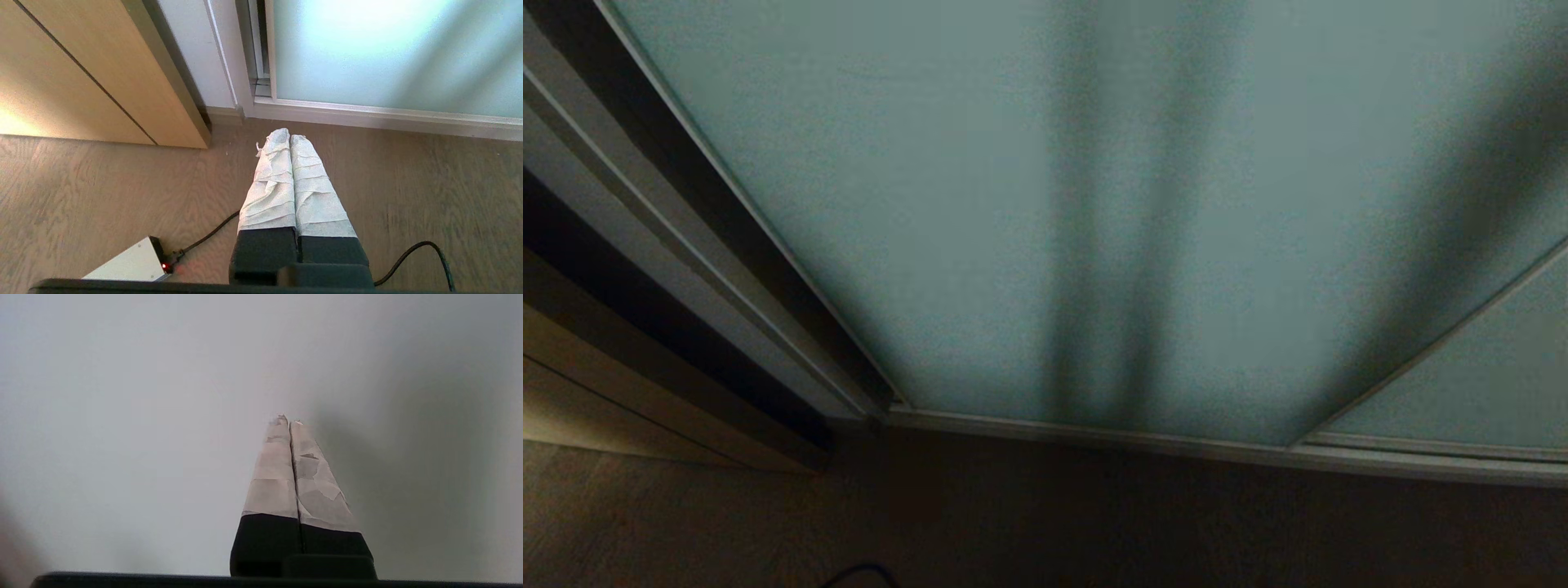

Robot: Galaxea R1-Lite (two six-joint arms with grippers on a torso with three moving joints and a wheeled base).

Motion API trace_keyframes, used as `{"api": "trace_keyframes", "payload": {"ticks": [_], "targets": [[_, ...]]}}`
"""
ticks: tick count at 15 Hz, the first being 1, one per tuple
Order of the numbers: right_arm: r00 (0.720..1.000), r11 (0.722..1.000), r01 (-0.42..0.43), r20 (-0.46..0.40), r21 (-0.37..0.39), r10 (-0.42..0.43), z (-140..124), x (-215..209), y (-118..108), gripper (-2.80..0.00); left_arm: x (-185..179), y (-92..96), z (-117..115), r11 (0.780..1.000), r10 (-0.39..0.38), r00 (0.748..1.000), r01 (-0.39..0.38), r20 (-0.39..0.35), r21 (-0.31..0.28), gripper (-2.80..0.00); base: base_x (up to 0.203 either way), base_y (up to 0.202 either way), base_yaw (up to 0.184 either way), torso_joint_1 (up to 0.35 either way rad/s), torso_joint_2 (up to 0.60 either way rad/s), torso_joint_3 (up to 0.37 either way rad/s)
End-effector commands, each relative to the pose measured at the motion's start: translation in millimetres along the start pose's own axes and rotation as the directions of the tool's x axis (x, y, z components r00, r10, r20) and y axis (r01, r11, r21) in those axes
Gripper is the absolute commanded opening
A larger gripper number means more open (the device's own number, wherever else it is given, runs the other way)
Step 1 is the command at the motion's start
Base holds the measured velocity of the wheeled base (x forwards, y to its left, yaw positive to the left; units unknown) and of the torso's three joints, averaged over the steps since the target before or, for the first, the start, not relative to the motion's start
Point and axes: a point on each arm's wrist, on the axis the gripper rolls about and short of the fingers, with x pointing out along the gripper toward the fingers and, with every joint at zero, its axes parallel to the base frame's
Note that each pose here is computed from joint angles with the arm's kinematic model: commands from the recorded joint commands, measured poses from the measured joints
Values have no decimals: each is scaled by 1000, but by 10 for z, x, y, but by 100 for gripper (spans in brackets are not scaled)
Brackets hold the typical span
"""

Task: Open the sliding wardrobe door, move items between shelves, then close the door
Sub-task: Close the door

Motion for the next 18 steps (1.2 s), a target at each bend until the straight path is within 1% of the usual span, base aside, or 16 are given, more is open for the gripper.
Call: {"api": "trace_keyframes", "payload": {"ticks": [1, 2, 3, 4, 5, 6, 7, 8, 9, 10, 11, 13, 15, 16, 17, 18], "targets": [[991, 991, -130, 24, 20, 130, 143, -136, 361, -280, 1, 0, 0, 1000, 0, 1000, 0, -1, 1, -280, 0, 0, 0, 0, 0, 0], [984, 984, -176, 23, 26, 176, 193, -232, 476, -280, 1, 0, 0, 1000, 0, 1000, 0, -1, 1, -280, 0, 0, 0, 0, 0, 0], [980, 980, -197, 3, -11, 197, 225, -350, 566, -280, 1, 0, 0, 1000, 0, 1000, 0, -1, 1, -280, 0, 0, 0, 0, 0, 0], [983, 983, -180, -50, -33, 178, 193, -445, 582, -280, 1, 0, 0, 1000, 0, 1000, 0, -1, 1, -280, 0, 0, 0, 0, 0, 0], [982, 988, -147, -126, -48, 140, 110, -571, 584, -280, 1, 0, 0, 1000, 0, 1000, 0, -1, 1, -280, 0, 0, 0, 0, 0, 0], [974, 992, -108, -206, -69, 92, -32, -682, 536, -280, 1, 0, 0, 1000, 1, 1000, -1, -1, 1, -280, 0, 0, 0, 0, 0, 0], [956, 994, -44, -292, -98, 13, -254, -810, 433, -280, 1, 0, 0, 1000, 1, 1000, -1, -1, 1, -280, 0, 0, 0, 0, 0, 0], [929, 990, 27, -363, -135, -74, -483, -955, 338, -280, 1, 0, 0, 1000, 2, 1000, -2, -1, 1, -280, 0, 0, 0, 0, 0, 0], [891, 980, 89, -426, -177, -158, -722, -1113, 252, -280, 1, 0, 0, 1000, 0, 1000, 0, -1, 1, -280, 0, 0, 0, 0, 0, 0], [840, 964, 144, -486, -225, -239, -998, -1326, 177, -280, 1, 0, 0, 1000, 2, 1000, -2, -1, 1, -280, 0, 0, 0, 0, 0, 0], [798, 949, 175, -527, -261, -292, -1241, -1539, 130, -280, 1, 0, 0, 1000, 0, 1000, 0, -1, 1, -280, 0, 0, 0, 0, 0, 0], [741, 923, 204, -565, -326, -363, -1691, -2007, 81, -280, 1, 0, 0, 1000, 0, 1000, 0, -1, 1, -280, 0, 0, 0, 0, 0, 0], [706, 900, 220, -575, -377, -414, -2101, -2477, 50, -280, 1, 0, 0, 1000, 0, 1000, 0, -1, 1, -280, 0, 0, 0, 0, 0, 0], [712, 894, 217, -563, -392, -420, -2259, -2707, 49, -280, 1, 0, 0, 1000, 0, 1000, 0, -1, 1, -280, 0, 0, 0, 0, 0, 0], [726, 891, 214, -545, -401, -419, -2369, -2879, 50, -280, 1, 0, 0, 1000, 0, 1000, 0, -1, 1, -280, 0, 0, 0, 0, 0, 0], [730, 890, 210, -541, -405, -419, -2508, -3033, 38, -280, 1, 0, 0, 1000, 0, 1000, 0, -1, 1, -280, 0, 0, 0, 0, 0, 0]]}}
